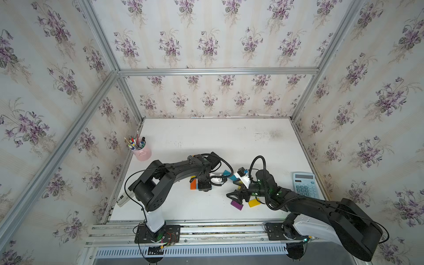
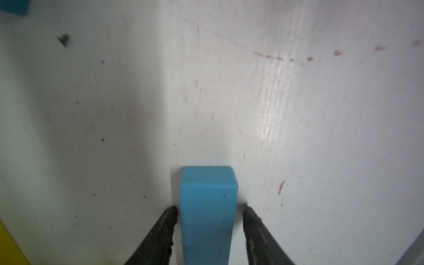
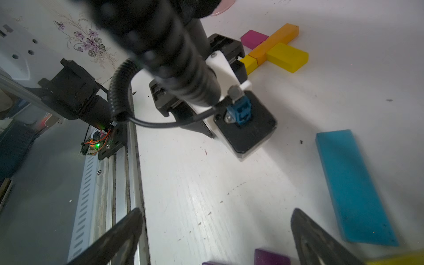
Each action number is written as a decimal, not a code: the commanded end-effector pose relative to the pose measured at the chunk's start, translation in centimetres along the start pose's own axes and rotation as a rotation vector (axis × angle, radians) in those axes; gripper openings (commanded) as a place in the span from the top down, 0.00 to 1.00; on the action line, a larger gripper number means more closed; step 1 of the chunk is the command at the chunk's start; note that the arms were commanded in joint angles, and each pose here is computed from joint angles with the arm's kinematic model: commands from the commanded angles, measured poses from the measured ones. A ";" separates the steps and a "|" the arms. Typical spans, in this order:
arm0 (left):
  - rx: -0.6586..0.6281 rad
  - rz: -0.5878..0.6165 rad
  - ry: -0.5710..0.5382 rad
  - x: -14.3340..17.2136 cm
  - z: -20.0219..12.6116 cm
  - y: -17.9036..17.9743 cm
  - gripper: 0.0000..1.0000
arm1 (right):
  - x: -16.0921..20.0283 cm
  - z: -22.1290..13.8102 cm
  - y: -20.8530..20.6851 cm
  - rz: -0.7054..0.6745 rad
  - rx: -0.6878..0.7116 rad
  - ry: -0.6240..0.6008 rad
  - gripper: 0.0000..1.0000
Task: Assemble the letter t with building blocks
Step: Assemble the building block at the center of the board.
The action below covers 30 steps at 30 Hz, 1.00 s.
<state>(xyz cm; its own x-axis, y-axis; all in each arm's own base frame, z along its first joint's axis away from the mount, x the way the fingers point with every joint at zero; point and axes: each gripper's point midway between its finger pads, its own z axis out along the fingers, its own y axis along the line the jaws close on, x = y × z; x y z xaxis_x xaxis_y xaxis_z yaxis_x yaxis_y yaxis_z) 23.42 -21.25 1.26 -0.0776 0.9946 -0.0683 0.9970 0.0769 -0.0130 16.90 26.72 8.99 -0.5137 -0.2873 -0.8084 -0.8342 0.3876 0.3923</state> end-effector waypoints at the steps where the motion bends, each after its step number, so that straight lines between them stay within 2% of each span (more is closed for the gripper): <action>1: -0.011 -0.004 -0.017 -0.6 0.3 0.5 0.49 | -0.6 0.0 0.3 -0.031 -0.012 -0.018 0.00; 8: -0.018 -0.005 -0.009 -0.5 0.3 0.6 0.49 | -0.7 -0.2 0.1 -0.035 0.008 -0.023 0.00; 30: -0.002 -0.002 0.031 0.1 0.6 0.3 0.62 | -0.7 -0.2 0.2 -0.032 0.000 -0.024 0.00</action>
<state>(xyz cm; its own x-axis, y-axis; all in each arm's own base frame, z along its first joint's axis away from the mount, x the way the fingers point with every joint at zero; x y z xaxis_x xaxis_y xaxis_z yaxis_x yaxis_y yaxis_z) 23.98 -21.37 1.17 -0.0861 0.9952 -0.0465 0.9963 0.0864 0.0038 17.05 26.61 9.47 -0.4941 -0.2807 -0.8229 -0.8417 0.3913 0.3720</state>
